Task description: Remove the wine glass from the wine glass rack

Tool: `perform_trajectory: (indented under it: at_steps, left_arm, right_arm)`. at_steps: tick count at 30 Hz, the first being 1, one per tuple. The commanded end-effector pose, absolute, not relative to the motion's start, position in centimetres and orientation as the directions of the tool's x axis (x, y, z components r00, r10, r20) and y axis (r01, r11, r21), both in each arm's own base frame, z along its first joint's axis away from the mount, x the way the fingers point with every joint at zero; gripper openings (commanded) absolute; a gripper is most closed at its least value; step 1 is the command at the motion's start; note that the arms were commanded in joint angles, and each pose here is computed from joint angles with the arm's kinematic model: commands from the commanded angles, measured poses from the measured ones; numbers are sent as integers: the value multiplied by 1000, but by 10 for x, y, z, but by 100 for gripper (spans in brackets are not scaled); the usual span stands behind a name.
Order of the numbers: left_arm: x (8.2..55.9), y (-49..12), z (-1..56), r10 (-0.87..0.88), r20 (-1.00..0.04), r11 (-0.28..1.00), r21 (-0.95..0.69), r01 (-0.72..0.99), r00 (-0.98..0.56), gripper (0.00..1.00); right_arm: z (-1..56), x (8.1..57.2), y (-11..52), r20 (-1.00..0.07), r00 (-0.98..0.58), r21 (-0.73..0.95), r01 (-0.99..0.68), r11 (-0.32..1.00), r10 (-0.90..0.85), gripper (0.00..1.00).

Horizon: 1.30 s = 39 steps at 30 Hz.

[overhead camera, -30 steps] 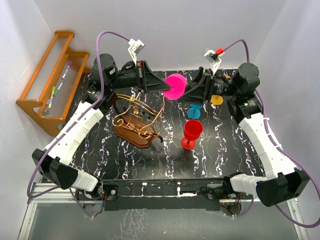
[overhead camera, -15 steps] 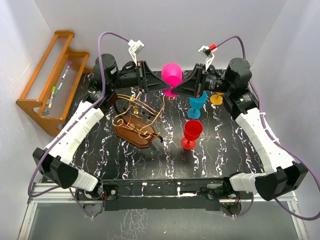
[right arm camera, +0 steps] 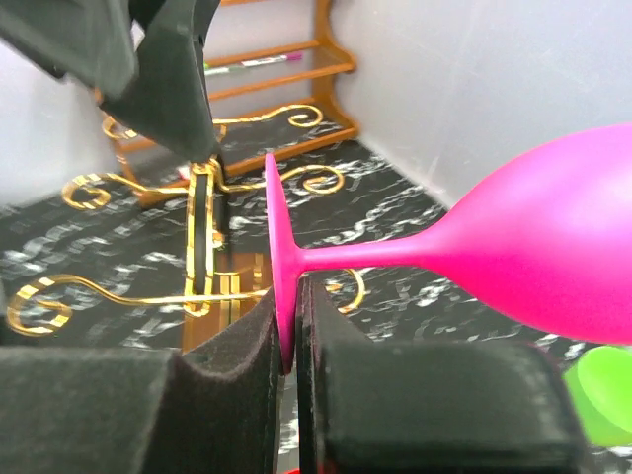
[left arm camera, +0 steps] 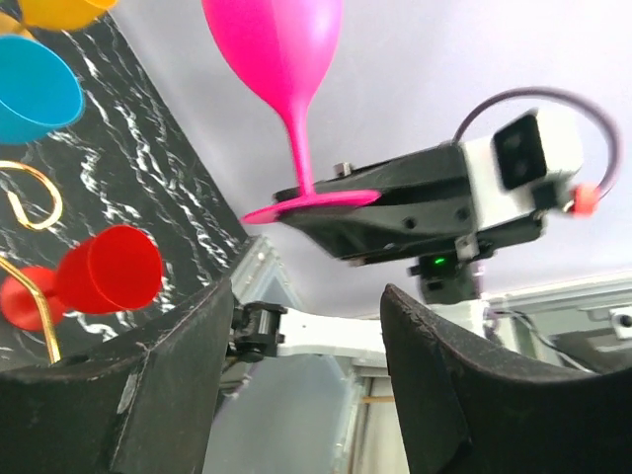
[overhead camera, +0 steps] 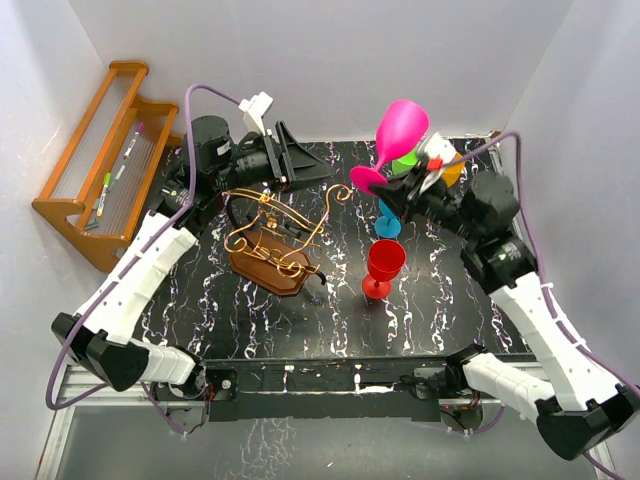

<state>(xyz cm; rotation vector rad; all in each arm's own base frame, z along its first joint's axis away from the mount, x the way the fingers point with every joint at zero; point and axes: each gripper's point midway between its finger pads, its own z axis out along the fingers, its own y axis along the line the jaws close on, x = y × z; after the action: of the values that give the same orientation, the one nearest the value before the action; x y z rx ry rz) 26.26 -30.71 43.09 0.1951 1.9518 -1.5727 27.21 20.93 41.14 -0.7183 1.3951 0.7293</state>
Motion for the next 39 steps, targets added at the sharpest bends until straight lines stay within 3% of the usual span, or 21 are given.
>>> perform_trajectory:
  at_steps: [1,5,12,22,23,25,27,28,33,39]
  left_arm:
    - [250,-317,431,-257,-318,131,-947,293,-913,60]
    - [249,-326,429,-217,-186,-1,-982,191,-958,59]
    - [254,-326,419,-228,-209,78,-977,196,-951,59]
    - [256,-328,415,-214,-218,97,-975,201,-952,57]
    - [255,-327,415,-214,-225,99,-973,208,-951,54]
    - [254,-327,415,-211,-238,102,-970,221,-948,38]
    - [253,-325,416,-209,-254,108,-966,236,-944,8]
    - [252,-325,416,-207,-259,111,-964,240,-944,0]
    - [259,-315,419,-268,-349,203,-932,301,-898,0]
    - [278,-260,445,-460,-607,483,-783,391,-648,0]
  right_arm:
    - [417,281,203,-905,405,-382,-638,669,-130,8]
    - [408,283,203,-835,494,-497,-486,719,-243,8]
    - [411,279,211,-756,562,-575,-323,752,-337,8]
    - [399,270,246,-670,600,-685,-274,674,-437,9]
    - [398,270,248,-660,599,-697,-262,667,-454,9]
    - [395,268,252,-641,599,-717,-241,654,-481,10]
    - [394,267,253,-644,590,-714,-235,659,-487,11]
    - [394,267,252,-651,584,-707,-235,667,-485,13]
    - [396,264,238,-706,549,-648,-246,721,-447,30]
    - [366,257,210,-810,404,-557,-304,773,-425,45]
